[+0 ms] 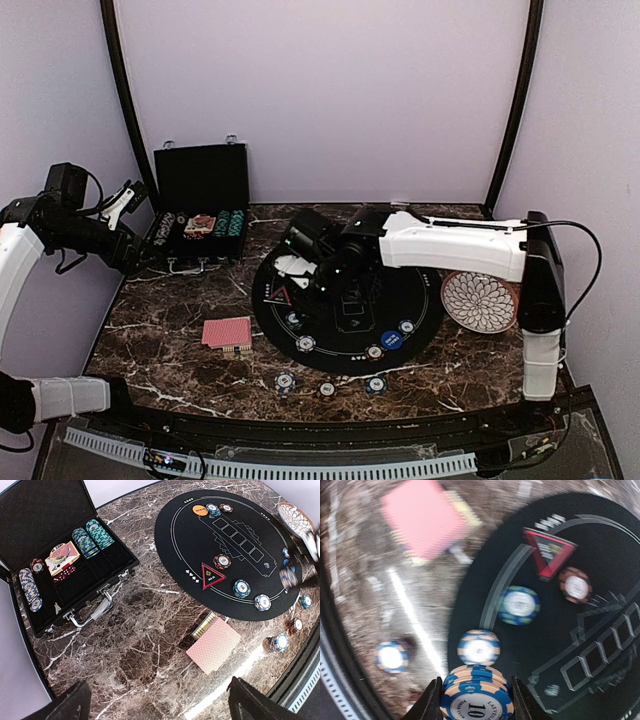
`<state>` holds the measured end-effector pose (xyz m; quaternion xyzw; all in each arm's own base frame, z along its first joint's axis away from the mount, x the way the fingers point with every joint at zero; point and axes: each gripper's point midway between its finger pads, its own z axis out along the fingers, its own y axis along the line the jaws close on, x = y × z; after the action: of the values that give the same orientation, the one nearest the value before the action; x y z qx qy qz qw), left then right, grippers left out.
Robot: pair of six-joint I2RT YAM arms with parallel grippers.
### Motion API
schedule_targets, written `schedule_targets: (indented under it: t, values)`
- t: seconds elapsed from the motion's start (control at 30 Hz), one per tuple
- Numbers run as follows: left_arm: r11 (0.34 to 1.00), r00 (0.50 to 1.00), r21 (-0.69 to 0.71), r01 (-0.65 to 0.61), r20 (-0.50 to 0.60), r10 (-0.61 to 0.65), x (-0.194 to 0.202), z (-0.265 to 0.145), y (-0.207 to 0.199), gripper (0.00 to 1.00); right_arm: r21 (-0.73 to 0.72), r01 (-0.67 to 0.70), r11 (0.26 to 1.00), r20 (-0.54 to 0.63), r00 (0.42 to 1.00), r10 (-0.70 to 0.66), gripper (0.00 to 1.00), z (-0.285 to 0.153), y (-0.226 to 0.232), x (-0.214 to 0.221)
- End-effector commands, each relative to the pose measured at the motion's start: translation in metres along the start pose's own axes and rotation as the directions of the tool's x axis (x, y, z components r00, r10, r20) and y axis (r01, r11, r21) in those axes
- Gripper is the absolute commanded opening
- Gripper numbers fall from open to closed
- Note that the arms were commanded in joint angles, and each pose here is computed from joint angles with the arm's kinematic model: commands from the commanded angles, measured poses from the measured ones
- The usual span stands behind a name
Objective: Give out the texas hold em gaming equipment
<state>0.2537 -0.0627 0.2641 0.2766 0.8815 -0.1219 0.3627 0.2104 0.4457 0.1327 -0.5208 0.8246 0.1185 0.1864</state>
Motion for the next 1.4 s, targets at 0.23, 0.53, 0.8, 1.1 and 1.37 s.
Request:
schedule_targets:
  t: [0.23,0.53,0.8,1.1,1.37]
  values:
    - [1.000,1.000,0.016,-0.021,0.017,0.021,-0.007,-0.005,-0.005,0.99,0.269,-0.325,0.907,0.059,0.945,0.321,0.00,0.009,-0.172,0.011]
    - [1.000,1.000,0.021,-0.009,0.006,0.009,-0.003,-0.001,-0.004,0.99,0.276,-0.419,0.865,0.084,0.907,0.412,0.00,0.050,-0.226,-0.002]
    - [1.000,1.000,0.027,-0.009,0.003,0.009,-0.002,0.002,-0.004,0.99,0.279,-0.461,0.843,0.103,0.887,0.451,0.00,0.079,-0.252,-0.011]
    - [1.000,1.000,0.024,-0.010,0.006,0.010,-0.003,0.001,-0.003,0.99,0.281,-0.482,0.830,0.093,0.874,0.476,0.00,0.099,-0.264,-0.002]
    - [1.000,1.000,0.023,-0.006,0.006,0.005,-0.004,0.000,-0.004,0.99,0.279,-0.490,0.826,0.101,0.870,0.482,0.16,0.106,-0.267,-0.002]
